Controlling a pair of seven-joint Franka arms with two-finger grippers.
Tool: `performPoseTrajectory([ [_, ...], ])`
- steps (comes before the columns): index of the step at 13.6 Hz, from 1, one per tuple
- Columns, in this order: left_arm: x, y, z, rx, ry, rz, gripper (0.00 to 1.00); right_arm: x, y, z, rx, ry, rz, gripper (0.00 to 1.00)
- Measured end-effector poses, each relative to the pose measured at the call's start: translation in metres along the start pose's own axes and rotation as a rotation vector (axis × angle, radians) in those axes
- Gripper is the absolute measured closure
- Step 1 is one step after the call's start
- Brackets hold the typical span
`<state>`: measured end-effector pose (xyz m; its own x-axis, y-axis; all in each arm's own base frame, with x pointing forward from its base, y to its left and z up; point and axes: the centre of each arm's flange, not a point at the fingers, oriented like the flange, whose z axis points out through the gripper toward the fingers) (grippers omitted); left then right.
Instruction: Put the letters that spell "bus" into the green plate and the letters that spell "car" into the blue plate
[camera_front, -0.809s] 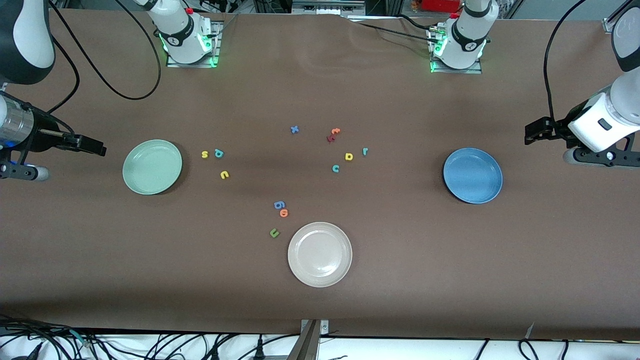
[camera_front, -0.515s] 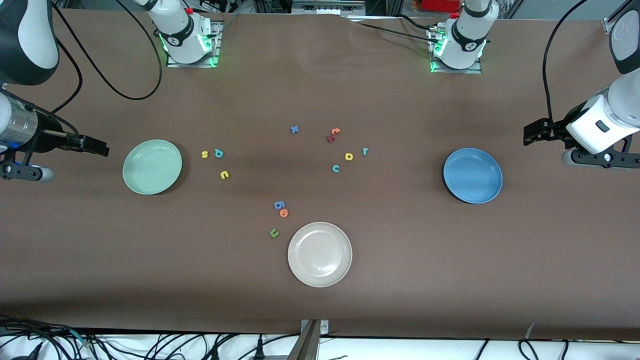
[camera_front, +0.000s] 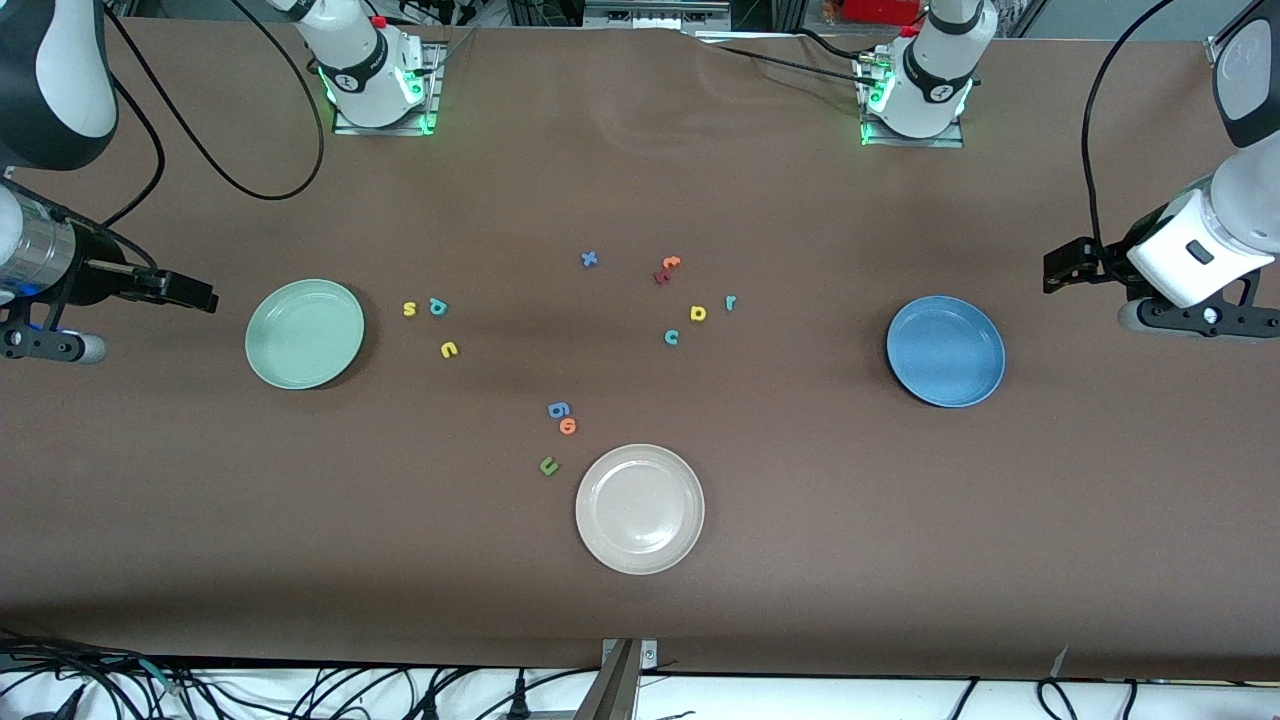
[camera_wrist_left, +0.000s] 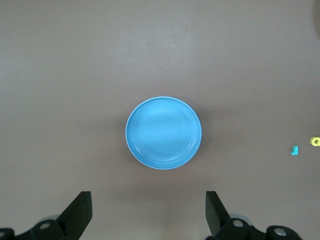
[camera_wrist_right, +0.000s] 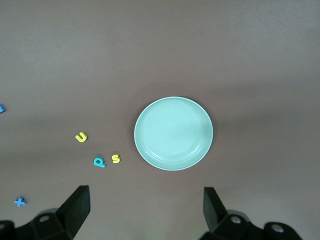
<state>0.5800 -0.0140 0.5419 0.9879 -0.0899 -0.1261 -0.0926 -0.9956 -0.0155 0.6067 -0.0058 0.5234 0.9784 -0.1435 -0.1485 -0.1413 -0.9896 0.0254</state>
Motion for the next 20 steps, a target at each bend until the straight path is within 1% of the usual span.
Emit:
performPoseTrajectory([
  [20,0.0022,-0.0016,0.0038,-0.001,-0.005,-0.002,0.00,-0.0001,0.0000,0.0003,0.000,-0.002,0.010,0.00],
])
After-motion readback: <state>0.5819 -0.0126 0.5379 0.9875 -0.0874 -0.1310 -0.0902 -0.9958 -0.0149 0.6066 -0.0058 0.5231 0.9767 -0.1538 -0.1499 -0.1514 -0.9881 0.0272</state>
